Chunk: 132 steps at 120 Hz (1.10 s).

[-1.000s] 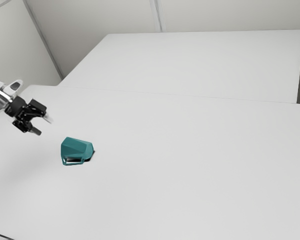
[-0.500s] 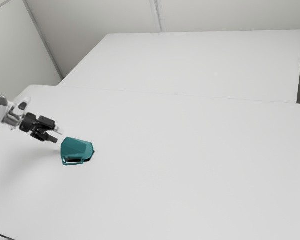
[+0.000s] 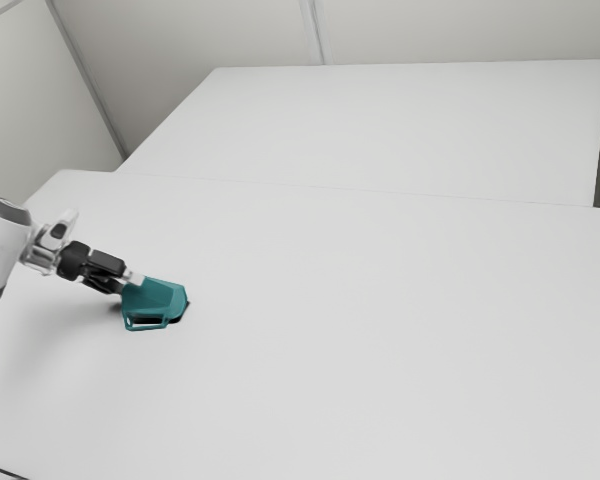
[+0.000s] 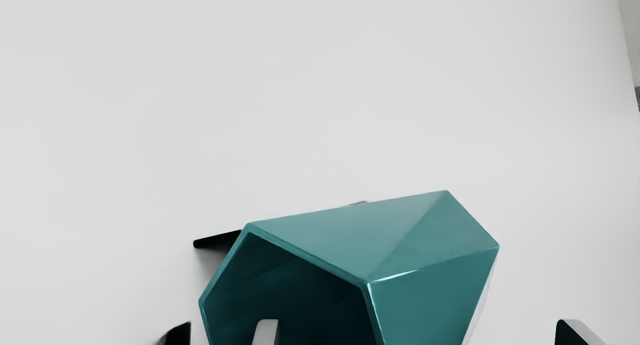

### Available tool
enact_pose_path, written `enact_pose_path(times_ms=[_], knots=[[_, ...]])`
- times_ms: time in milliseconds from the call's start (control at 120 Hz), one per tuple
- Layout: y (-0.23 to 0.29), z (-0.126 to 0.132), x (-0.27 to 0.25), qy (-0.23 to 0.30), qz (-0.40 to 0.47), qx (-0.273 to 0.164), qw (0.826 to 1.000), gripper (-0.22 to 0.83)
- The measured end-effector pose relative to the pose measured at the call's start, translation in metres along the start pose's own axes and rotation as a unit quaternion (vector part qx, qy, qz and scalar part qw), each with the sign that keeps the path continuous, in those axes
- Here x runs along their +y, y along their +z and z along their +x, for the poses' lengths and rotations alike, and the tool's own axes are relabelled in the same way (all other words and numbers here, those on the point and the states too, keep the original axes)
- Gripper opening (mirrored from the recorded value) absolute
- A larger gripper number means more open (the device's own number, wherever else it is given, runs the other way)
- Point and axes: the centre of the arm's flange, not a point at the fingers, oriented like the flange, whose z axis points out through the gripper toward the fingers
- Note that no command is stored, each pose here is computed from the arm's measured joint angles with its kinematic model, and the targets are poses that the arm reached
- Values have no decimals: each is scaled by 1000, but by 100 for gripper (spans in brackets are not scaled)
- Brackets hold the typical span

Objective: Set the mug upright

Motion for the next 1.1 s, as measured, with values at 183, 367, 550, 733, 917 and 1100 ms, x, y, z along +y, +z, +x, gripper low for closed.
enact_pose_path(times_ms=[183, 367, 550, 733, 917, 1100], knots=[[10, 7, 7, 25, -5, -2, 1000, 52], [11, 9, 10, 30, -2, -8, 1000, 14], [-3, 24, 35, 53, 13, -6, 998, -6], [3, 45, 77, 87, 27, -30, 995, -13], [11, 60, 112, 115, 66, -67, 989, -16], [21, 77, 157, 171, 134, -120, 969, -17]])
